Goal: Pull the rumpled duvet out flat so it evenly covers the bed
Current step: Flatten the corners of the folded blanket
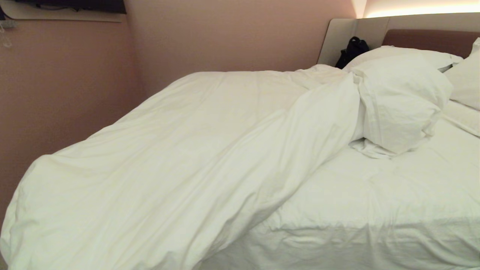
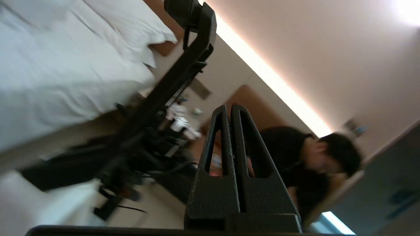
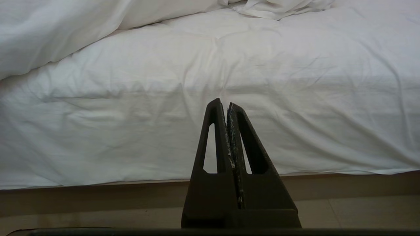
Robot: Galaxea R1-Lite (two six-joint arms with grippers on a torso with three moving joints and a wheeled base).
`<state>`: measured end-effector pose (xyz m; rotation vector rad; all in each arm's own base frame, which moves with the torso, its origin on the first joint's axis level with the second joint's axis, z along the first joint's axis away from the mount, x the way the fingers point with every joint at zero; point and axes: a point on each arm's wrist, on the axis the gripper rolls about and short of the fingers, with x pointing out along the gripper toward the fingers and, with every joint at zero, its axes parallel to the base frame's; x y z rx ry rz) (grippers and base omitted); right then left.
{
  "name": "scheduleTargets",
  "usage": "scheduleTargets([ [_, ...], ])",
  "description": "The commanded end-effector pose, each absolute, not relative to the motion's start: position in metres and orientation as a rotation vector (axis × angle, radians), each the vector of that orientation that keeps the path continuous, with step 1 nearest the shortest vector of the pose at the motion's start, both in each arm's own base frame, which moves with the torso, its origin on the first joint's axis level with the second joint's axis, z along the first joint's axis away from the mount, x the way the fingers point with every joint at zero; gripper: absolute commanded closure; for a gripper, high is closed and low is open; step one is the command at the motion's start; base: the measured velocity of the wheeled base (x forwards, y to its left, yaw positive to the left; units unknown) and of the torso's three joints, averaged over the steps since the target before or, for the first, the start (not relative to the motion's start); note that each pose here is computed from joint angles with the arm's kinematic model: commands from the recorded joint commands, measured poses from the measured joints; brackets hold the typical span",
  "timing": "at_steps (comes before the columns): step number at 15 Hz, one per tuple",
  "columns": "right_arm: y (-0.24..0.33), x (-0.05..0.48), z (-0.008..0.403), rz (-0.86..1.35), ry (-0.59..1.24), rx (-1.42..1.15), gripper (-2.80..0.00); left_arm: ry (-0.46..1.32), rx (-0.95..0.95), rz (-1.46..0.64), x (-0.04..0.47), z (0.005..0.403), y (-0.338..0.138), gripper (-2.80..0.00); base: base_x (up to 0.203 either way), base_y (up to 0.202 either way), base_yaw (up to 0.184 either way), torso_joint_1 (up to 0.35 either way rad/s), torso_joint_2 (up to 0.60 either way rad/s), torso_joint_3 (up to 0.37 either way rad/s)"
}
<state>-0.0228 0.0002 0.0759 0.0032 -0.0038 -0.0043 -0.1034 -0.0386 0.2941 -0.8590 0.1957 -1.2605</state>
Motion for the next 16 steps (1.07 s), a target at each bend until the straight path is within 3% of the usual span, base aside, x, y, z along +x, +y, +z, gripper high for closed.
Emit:
scheduleTargets([
  [1, 0.0, -0.023, 0.076, -0.005, -0.005, 0.003, 0.0, 0.297, -0.985, -1.266, -0.107, 0.297, -0.039, 0.0, 0.0, 0.0, 0.0, 0.0, 0.0, 0.0],
  [12, 0.0, -0.023, 0.076, -0.005, -0.005, 0.003, 0.0, 0.482, -1.21, -1.331, -0.122, 0.303, -0.042, 0.0, 0.0, 0.0, 0.0, 0.0, 0.0, 0.0],
  [16, 0.0, -0.023, 0.076, -0.005, -0.005, 0.003, 0.0, 0.428, -1.149, -1.346, -0.121, 0.3, -0.042, 0.0, 0.0, 0.0, 0.0, 0.0, 0.0, 0.0],
])
